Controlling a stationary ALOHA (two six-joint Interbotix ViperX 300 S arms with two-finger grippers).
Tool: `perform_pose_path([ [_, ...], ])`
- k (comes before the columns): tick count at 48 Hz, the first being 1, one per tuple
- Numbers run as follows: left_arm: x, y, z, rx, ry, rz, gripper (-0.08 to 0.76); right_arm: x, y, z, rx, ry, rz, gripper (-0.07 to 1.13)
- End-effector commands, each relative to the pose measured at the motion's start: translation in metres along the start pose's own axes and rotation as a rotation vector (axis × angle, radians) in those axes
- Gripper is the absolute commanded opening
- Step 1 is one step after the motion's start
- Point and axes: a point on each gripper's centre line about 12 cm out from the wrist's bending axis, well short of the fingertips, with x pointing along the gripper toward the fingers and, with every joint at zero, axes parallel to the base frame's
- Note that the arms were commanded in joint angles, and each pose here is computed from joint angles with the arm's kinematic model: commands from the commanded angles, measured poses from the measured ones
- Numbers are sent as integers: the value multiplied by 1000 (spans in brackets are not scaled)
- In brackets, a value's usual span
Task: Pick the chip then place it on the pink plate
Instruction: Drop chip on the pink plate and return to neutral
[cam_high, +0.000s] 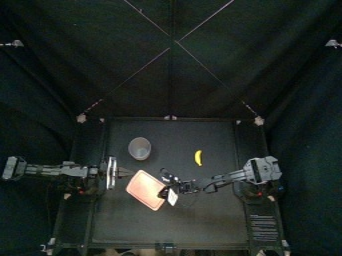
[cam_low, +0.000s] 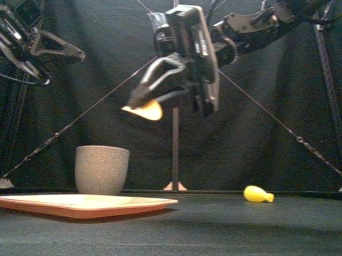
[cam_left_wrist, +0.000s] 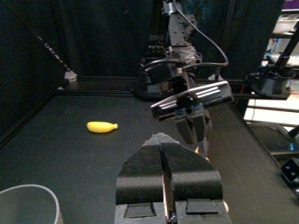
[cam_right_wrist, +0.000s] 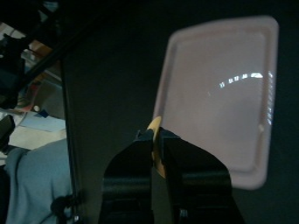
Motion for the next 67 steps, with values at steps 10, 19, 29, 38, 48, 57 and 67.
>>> perform_pose_path([
  [10, 2, 1, 4, -6, -14, 7, 5, 66, -23, 23, -55, -54, -18, 553],
  [19, 1, 1, 4, -19, -12, 9, 7, 86, -41, 18, -49, -28, -58, 692],
  [29, 1, 1, 0, -27, -2, 10, 7, 76, -41, 23, -40, -14, -77, 743],
  [38, 0, 1, -3, -37, 6, 12, 7, 38, -33, 35, -67, -71, -40, 743],
  [48, -1, 1, -7, -41, 17, 10, 7, -25, -37, 35, -69, -195, 38, 743],
  [57, -2, 1, -11, -48, 28, 9, 7, -79, -38, 23, -93, -320, 142, 746],
  [67, -3, 1, -17, -51, 41, 12, 5, -127, -31, 2, -239, -353, 244, 745],
])
